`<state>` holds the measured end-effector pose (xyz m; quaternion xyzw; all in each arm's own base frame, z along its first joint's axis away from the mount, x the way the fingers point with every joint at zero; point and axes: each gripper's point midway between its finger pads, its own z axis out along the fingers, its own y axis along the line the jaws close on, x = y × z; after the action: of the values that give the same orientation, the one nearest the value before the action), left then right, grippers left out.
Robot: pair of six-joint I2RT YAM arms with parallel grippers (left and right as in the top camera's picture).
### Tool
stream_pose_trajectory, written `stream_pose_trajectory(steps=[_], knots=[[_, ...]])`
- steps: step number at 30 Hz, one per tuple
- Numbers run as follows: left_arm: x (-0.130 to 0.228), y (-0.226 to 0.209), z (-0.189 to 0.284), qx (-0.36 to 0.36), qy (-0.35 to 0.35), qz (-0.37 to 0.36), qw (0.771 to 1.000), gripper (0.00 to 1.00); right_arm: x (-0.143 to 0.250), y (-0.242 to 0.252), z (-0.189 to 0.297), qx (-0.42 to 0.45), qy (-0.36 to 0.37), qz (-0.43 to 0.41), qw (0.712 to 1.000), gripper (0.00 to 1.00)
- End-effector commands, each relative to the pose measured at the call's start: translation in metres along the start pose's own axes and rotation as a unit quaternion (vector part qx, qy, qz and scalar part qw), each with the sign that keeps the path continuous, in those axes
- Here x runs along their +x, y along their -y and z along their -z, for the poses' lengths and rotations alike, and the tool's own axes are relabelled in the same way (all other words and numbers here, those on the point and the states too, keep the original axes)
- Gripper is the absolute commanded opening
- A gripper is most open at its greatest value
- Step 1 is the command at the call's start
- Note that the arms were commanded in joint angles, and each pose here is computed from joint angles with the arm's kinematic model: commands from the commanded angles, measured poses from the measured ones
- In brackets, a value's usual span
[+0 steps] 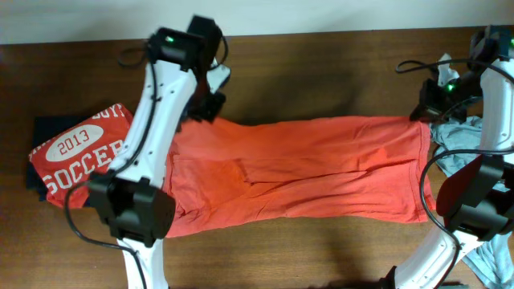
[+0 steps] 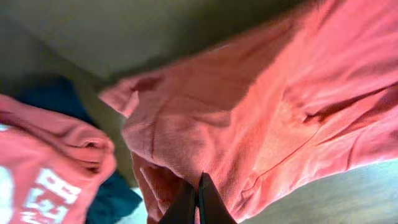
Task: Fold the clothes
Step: 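Lift both grippers upward, stretching the folded shirt between them, then lower the stretched orange-red shirt flat onto the table with both grippers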
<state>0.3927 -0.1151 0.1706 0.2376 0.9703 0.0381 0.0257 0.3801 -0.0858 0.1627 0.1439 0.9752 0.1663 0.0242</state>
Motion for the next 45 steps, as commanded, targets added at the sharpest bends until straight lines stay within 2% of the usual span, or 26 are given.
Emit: stream_pose_trajectory(steps=[1, 4, 12, 17, 19, 27, 28, 30, 31, 33, 35, 37, 41, 45], knots=[[0.014, 0.0, -0.02, -0.004, -0.038, 0.004, 0.999, 0.0, 0.012, -0.003, 0.012, 0.01, -0.005, -0.005, 1.0, 0.04], [0.03, 0.004, -0.034, 0.002, -0.074, 0.0, 0.997, 0.01, 0.031, 0.0, 0.012, 0.03, -0.045, -0.012, 0.998, 0.04], [0.049, 0.007, -0.039, 0.009, -0.115, -0.002, 0.993, 0.01, 0.047, 0.029, 0.003, 0.145, -0.081, -0.057, 0.984, 0.04], [0.062, 0.002, -0.037, 0.016, -0.14, 0.01, 0.99, 0.01, 0.059, 0.043, -0.005, 0.183, -0.108, -0.072, 0.975, 0.04], [0.066, -0.003, -0.039, 0.019, -0.146, 0.022, 0.989, 0.01, 0.063, 0.054, -0.005, 0.214, -0.113, -0.089, 0.966, 0.04], [0.099, -0.014, -0.07, 0.048, -0.203, 0.063, 0.976, 0.04, 0.065, 0.065, -0.001, 0.25, -0.11, -0.108, 0.956, 0.05], [0.102, -0.016, -0.072, 0.049, -0.207, 0.066, 0.975, 0.04, 0.065, 0.067, -0.001, 0.254, -0.11, -0.108, 0.955, 0.07], [0.104, -0.02, -0.074, 0.05, -0.208, 0.075, 0.974, 0.06, 0.065, 0.074, 0.002, 0.28, -0.103, -0.123, 0.946, 0.17], [0.104, -0.021, -0.074, 0.052, -0.207, 0.078, 0.974, 0.08, 0.065, 0.078, 0.005, 0.293, -0.099, -0.129, 0.942, 0.19], [0.104, -0.023, -0.075, 0.057, -0.205, 0.084, 0.974, 0.14, 0.063, 0.084, 0.008, 0.313, -0.09, -0.142, 0.935, 0.25], [0.104, -0.024, -0.075, 0.059, -0.204, 0.087, 0.973, 0.24, 0.062, 0.086, 0.009, 0.318, -0.086, -0.142, 0.933, 0.34], [0.105, -0.026, -0.075, 0.059, -0.204, 0.09, 0.973, 0.3, 0.06, 0.087, 0.009, 0.32, -0.082, -0.142, 0.933, 0.36], [0.101, -0.028, -0.073, 0.058, -0.196, 0.093, 0.974, 0.29, 0.054, 0.081, 0.003, 0.297, -0.071, -0.144, 0.941, 0.35], [0.088, -0.034, -0.059, 0.051, -0.168, 0.095, 0.98, 0.25, 0.038, 0.051, -0.015, 0.191, -0.061, -0.087, 0.976, 0.32]])
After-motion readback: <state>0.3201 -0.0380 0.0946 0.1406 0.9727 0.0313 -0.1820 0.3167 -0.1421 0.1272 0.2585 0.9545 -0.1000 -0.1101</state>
